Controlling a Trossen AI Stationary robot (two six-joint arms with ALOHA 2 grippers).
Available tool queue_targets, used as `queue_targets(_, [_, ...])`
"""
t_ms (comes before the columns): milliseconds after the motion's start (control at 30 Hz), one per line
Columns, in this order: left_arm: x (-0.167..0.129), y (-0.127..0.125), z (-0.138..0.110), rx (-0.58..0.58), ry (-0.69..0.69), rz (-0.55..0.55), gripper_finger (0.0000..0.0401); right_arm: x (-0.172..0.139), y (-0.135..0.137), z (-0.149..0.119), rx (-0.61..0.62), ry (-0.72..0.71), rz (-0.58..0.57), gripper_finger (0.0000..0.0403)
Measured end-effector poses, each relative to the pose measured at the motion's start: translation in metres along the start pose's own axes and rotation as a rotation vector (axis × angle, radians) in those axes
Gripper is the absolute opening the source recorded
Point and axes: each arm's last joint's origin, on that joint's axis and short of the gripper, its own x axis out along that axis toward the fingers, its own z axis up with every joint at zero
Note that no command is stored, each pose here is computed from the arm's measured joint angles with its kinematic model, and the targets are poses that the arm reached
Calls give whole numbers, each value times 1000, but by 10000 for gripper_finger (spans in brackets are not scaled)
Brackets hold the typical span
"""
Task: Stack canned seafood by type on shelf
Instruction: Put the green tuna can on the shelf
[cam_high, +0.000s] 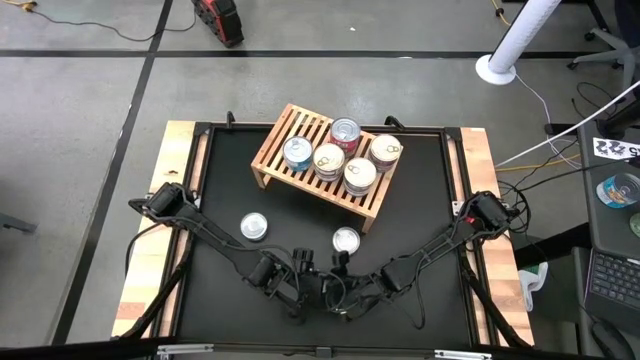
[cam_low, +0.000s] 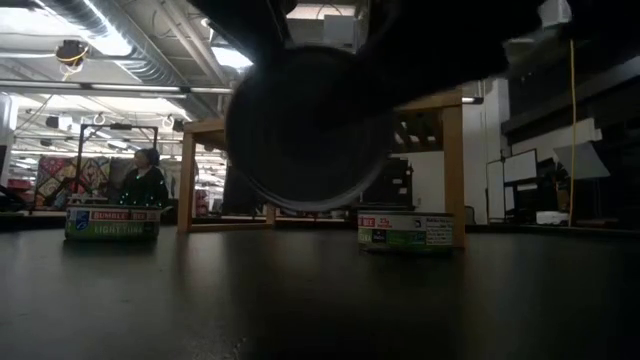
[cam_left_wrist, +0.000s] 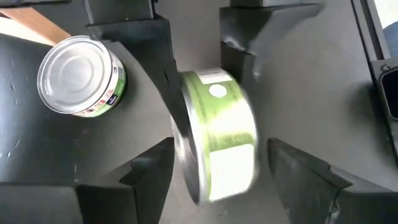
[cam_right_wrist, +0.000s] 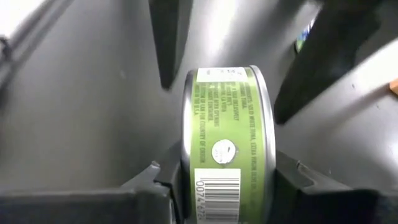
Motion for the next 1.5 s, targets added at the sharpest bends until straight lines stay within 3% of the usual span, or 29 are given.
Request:
queue_targets(267, [0, 0, -1, -1, 6, 2, 240, 0, 1, 7, 27, -62, 19, 134])
queue_targets(567, [0, 1, -2, 0, 20, 8, 130, 0, 1, 6, 23, -55, 24, 165])
queue_targets(733, [-5, 3, -4, 20, 68, 19, 130, 0, 1, 7, 26, -61, 24, 187])
queue_targets(1100, [-44, 16, 3, 126, 264, 74, 133, -9, -5, 13, 33, -78, -13, 276])
queue_targets(1333, [-85, 38, -2, 197, 504, 221, 133, -41, -18, 22, 10, -35, 45, 289])
queue_targets(1500, [-122, 64, 2, 177, 391, 226, 134, -57, -25, 27, 17, -39, 80, 289])
